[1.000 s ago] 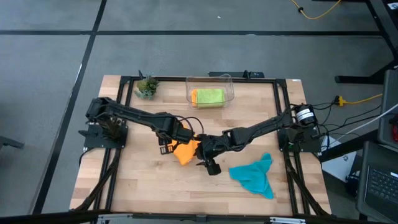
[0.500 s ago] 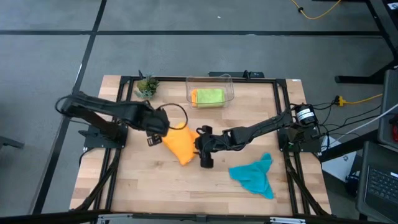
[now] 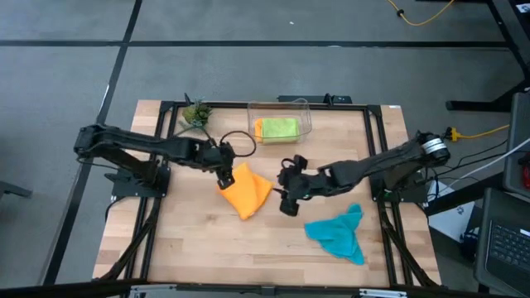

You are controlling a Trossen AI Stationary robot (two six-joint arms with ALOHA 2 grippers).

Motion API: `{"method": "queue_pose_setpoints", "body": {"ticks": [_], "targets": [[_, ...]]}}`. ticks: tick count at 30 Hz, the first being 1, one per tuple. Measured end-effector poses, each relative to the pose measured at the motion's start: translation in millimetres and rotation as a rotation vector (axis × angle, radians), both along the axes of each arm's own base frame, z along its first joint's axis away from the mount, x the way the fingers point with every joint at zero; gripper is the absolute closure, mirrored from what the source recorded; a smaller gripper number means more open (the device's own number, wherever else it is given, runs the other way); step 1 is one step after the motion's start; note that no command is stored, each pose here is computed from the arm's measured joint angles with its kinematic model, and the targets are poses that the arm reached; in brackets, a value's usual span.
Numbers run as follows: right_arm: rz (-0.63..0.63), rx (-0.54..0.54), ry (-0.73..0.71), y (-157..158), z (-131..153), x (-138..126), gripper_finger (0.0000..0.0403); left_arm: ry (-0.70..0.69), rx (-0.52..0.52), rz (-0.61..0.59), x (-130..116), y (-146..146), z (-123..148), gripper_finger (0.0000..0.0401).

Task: Fold microfiber towels
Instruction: Fold the orange microfiber cloth

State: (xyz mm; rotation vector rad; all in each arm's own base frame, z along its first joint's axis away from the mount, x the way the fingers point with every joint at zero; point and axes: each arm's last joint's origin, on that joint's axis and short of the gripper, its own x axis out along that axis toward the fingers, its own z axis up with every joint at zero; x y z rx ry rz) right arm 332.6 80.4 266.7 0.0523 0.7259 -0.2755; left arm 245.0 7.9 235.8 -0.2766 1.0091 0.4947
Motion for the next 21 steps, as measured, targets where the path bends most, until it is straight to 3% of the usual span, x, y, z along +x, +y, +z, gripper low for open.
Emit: {"method": "queue_pose_setpoints", "body": {"ticks": [4,7,15,21], "targets": [[-0.036,-0.042,-0.048,3.4,18.7,-15.3,0.0189,-0.012,0.017,0.184,-3.2,6.5,-52.1,0.0254],[-0.045,-0.067,-0.063,6.3,25.4,-22.3,0.0189,-0.059,0.020,0.242,-3.1,5.5,-76.1,0.0254],[-0.005,-0.114,-0.043,9.1,26.7,-26.0,0.0189,-0.017,-0.105,0.162,10.0,-21.3,-108.8,0.0269],[-0.001,-0.128,-0.010,8.5,24.4,-28.1,0.0189,-0.110,-0.334,0.095,31.0,-62.0,-106.6,0.0289]]}}
